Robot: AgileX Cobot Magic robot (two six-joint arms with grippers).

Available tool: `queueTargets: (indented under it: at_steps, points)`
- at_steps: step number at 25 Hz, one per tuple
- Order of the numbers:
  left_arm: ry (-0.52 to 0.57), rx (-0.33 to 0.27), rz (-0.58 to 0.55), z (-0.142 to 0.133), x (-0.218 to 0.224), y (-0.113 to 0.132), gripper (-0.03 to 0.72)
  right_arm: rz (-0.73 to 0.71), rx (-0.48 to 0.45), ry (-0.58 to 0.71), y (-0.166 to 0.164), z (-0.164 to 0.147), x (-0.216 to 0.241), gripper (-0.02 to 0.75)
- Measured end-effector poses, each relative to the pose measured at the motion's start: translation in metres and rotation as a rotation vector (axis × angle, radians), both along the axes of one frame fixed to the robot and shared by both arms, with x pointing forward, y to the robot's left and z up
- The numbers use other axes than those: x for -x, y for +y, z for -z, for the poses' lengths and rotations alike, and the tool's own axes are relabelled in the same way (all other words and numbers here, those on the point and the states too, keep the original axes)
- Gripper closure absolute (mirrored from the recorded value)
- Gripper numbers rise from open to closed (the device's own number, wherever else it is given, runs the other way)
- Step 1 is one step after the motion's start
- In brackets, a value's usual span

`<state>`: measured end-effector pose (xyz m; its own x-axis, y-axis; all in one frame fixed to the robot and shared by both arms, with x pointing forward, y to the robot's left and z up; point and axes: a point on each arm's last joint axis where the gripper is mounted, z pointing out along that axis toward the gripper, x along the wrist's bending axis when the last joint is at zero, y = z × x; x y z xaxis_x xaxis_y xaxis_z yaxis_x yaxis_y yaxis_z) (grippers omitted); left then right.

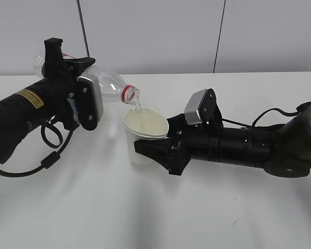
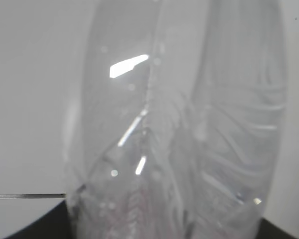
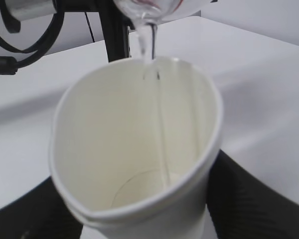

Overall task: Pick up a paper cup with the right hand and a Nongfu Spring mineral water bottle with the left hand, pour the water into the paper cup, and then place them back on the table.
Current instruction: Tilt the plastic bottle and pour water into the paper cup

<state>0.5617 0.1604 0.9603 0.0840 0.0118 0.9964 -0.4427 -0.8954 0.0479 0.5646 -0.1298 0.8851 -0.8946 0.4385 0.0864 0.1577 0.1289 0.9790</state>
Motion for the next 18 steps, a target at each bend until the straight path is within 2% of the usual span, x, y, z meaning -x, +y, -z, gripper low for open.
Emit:
queueTargets:
  at_steps: [18]
  points:
    - [-0.018, -0.018, 0.002, -0.0007, 0.0000, -0.0001, 0.377, 0.010, 0.034, 0.012, -0.0010, 0.0032, -0.0006, 0.243]
